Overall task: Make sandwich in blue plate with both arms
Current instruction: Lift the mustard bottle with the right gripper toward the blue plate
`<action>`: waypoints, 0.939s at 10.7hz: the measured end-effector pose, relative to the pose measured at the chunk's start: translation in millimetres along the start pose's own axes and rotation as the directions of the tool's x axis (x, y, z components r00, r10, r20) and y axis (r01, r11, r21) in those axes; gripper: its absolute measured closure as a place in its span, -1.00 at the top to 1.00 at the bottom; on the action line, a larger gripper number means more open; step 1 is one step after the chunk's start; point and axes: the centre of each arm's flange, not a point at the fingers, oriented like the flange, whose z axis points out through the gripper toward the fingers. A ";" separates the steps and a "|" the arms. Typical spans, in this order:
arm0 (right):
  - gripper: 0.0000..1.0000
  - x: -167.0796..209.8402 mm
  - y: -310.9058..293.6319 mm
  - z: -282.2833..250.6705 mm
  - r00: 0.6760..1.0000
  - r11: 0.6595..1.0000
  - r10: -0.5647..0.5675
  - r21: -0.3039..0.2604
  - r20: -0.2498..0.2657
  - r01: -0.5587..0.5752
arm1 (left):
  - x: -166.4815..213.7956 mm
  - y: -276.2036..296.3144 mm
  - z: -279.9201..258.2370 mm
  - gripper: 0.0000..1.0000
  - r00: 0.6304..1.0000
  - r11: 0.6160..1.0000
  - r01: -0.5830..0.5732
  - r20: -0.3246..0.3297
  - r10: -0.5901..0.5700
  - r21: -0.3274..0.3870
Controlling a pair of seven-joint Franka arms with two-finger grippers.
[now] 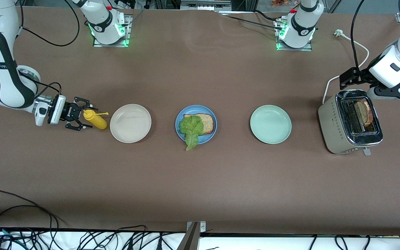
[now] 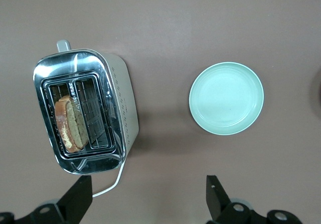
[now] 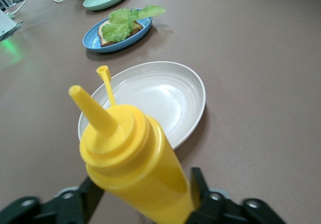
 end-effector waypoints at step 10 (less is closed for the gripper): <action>-0.79 144.5 27.5 -16.1 0.946 0.987 0.150 0.008 0.286 -0.159 | 0.0 -0.1 0.0 1.00 1.000 1.000 0.000 0.000 0.000 0.000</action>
